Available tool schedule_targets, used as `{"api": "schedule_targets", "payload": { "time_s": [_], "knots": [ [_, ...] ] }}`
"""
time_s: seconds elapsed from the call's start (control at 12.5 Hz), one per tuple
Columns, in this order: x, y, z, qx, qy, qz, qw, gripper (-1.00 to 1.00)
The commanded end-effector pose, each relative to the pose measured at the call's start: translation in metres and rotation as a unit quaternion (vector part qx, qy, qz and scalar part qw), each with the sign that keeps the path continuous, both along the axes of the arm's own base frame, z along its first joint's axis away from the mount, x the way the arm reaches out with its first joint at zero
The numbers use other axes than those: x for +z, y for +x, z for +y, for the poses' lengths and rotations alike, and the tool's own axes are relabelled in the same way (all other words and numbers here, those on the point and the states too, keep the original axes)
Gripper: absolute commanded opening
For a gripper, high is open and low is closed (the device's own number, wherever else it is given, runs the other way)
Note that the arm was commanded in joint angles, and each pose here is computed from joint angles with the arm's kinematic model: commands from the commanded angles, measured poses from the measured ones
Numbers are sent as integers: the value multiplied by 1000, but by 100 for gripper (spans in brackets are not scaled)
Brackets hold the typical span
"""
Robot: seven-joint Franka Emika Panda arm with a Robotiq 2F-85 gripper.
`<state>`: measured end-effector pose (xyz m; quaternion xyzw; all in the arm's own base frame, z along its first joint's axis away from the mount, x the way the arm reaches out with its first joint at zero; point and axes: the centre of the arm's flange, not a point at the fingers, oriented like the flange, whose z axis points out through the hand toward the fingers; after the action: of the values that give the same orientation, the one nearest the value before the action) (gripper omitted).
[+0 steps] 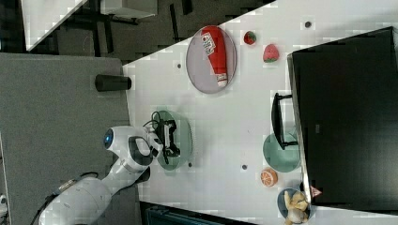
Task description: Drag strainer left to right.
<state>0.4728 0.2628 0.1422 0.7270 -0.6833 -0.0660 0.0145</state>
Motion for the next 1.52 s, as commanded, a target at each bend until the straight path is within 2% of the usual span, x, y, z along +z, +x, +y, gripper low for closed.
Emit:
{"api": "schedule_targets", "payload": {
  "time_s": [0.08,0.48,1.2,1.52],
  "knots": [
    [20,9,-8,-19,-3,-21,1000,100],
    [26,9,-52,-45,-21,-21,999,100],
    [26,16,-140,-12,-42,-22,999,100],
    [27,23,-181,-24,-56,-24,998,100]
  ]
}}
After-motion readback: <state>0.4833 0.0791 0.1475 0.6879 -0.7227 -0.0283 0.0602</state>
